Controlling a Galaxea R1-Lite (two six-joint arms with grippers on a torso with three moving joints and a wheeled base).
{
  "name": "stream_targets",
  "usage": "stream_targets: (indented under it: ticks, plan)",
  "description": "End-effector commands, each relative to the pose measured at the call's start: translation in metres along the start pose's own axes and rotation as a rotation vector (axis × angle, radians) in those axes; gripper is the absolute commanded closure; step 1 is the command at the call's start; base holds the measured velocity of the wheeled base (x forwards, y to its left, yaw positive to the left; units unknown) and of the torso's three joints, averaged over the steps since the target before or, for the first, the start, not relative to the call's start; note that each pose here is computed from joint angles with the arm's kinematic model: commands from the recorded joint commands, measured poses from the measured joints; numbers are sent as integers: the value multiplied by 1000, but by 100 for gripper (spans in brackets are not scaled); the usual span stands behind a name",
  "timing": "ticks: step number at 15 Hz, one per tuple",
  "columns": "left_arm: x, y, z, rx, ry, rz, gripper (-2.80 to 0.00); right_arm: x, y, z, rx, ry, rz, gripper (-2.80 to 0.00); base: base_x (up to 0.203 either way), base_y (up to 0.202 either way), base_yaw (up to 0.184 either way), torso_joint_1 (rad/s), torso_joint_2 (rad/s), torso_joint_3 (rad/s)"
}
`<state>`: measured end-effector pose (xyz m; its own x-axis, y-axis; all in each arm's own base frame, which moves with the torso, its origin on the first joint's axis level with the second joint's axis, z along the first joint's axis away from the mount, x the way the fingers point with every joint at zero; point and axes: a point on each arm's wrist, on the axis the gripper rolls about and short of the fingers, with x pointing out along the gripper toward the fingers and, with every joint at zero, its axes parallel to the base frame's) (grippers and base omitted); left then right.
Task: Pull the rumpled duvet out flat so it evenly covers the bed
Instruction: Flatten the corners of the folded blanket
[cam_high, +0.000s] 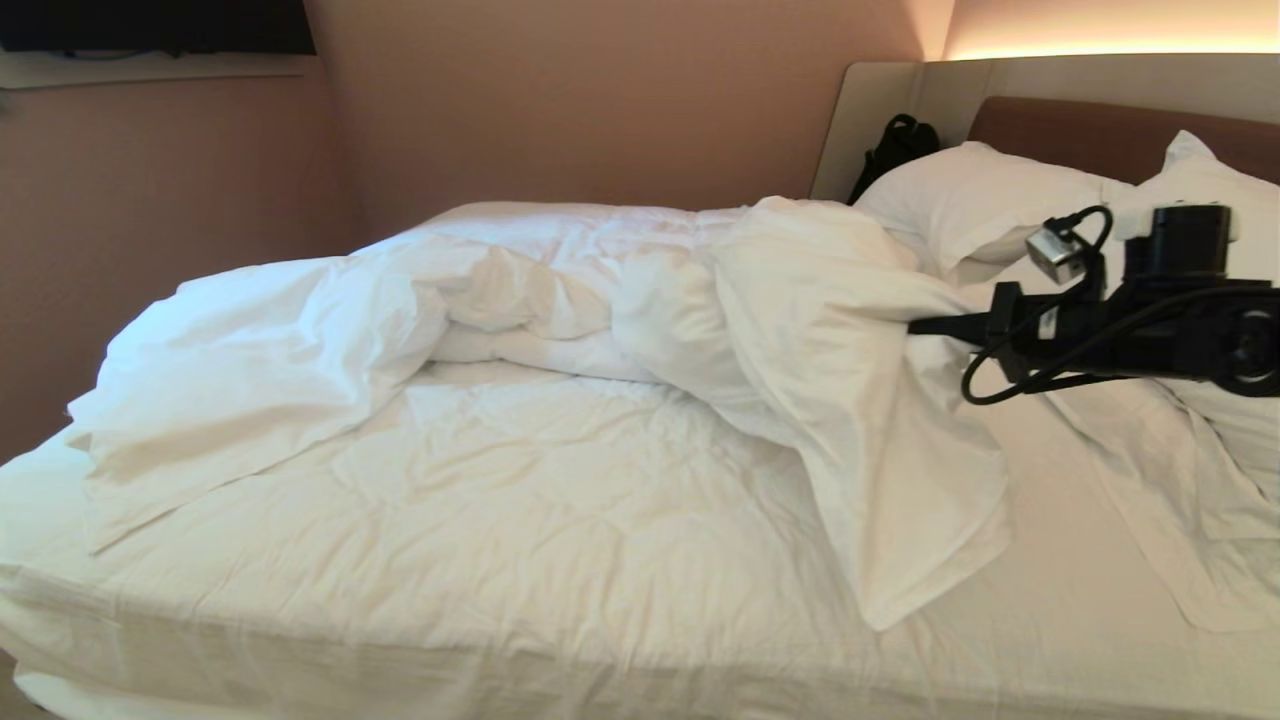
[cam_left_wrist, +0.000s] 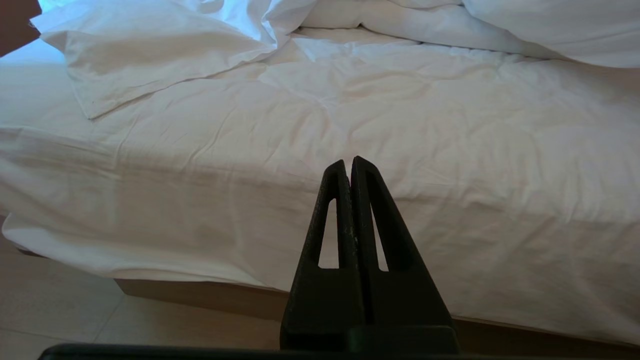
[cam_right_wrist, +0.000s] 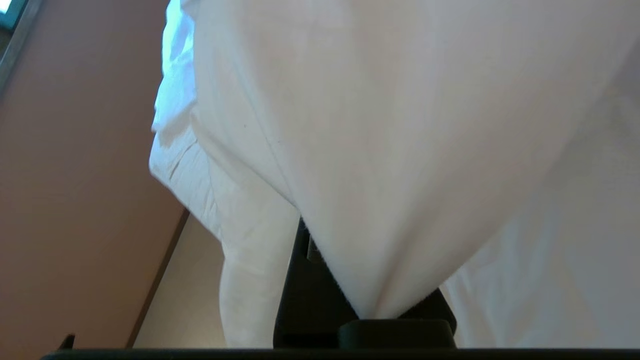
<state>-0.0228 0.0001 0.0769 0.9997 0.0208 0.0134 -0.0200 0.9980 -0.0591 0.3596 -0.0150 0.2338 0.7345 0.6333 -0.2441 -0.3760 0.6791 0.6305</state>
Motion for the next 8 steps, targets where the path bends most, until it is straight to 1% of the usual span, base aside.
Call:
stream_targets:
  ticks: [1, 2, 5, 8]
  plan:
    - [0, 0, 0, -1, 1, 1, 0, -65, 29, 6, 56, -42, -104, 0, 0, 0, 0, 0, 0, 0]
    - [0, 0, 0, -1, 1, 1, 0, -84, 35, 9, 55, -77, -130, 0, 0, 0, 0, 0, 0, 0]
    - [0, 0, 0, -1, 1, 1, 0, -145, 59, 18, 10, -235, -206, 0, 0, 0, 0, 0, 0, 0]
    - [0, 0, 0, -1, 1, 1, 0, -189, 77, 24, -6, -376, -272, 0, 0, 0, 0, 0, 0, 0]
